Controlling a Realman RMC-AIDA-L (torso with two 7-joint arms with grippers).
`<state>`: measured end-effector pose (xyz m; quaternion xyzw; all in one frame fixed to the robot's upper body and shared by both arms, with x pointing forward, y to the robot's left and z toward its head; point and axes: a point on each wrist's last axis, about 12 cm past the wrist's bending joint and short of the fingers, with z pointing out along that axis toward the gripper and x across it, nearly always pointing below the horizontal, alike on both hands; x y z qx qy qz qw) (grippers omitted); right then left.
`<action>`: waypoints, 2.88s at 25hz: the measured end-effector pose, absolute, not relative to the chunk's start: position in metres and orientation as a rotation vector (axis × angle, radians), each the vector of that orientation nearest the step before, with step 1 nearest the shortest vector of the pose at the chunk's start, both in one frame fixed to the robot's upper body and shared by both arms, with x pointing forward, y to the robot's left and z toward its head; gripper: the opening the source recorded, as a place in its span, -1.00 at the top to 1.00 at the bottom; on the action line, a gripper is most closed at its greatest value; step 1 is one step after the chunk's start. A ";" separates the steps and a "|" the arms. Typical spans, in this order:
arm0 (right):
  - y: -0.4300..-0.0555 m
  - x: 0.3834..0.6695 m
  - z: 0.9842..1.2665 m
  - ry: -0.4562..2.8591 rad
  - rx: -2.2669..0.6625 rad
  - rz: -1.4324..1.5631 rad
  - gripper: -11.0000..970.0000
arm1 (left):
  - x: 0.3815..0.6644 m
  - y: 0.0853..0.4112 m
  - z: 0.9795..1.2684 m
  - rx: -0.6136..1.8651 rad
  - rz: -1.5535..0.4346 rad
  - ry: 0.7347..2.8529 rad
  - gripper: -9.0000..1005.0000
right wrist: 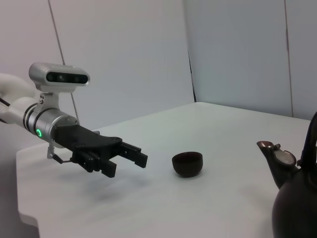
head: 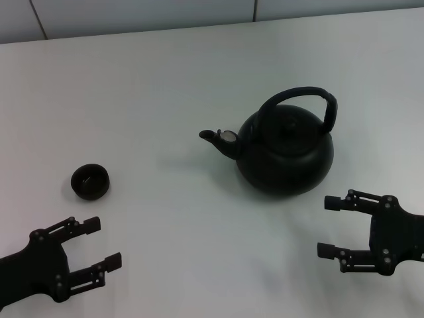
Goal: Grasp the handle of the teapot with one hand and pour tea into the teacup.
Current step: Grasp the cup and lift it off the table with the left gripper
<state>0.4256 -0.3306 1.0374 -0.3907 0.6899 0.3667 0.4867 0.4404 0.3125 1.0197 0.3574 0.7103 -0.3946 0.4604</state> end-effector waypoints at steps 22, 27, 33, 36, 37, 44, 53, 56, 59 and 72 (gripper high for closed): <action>-0.331 0.432 1.041 1.665 -0.955 0.872 -0.68 | 0.442 0.317 1.022 0.621 -0.717 1.569 -0.60; -0.331 0.434 1.043 1.661 -0.962 0.868 -0.67 | 0.442 0.317 1.019 0.615 -0.656 1.556 -0.59; -0.331 0.435 1.042 1.662 -0.959 0.863 -0.67 | 0.444 0.317 1.009 0.665 -0.561 1.601 -0.59; -0.330 0.435 1.042 1.665 -0.958 0.860 -0.67 | 0.445 0.316 1.002 0.672 -0.520 1.643 -0.59; -0.330 0.435 1.042 1.666 -0.957 0.859 -0.67 | 0.446 0.315 1.000 0.672 -0.515 1.653 -0.59; -0.330 0.434 1.041 1.667 -0.953 0.860 -0.67 | 0.449 0.313 0.995 0.691 -0.501 1.696 -0.58; -0.327 0.435 1.041 1.664 -0.950 0.864 -0.67 | 0.464 0.305 0.993 0.716 -0.485 1.721 -0.58; -0.327 0.435 1.041 1.663 -0.951 0.864 -0.67 | 0.471 0.302 0.993 0.724 -0.475 1.729 -0.57; -0.328 0.435 1.041 1.663 -0.950 0.863 -0.67 | 0.477 0.298 0.993 0.741 -0.472 1.738 -0.57; -0.328 0.436 1.042 1.660 -0.944 0.858 -0.66 | 0.492 0.286 0.995 0.797 -0.481 1.746 -0.56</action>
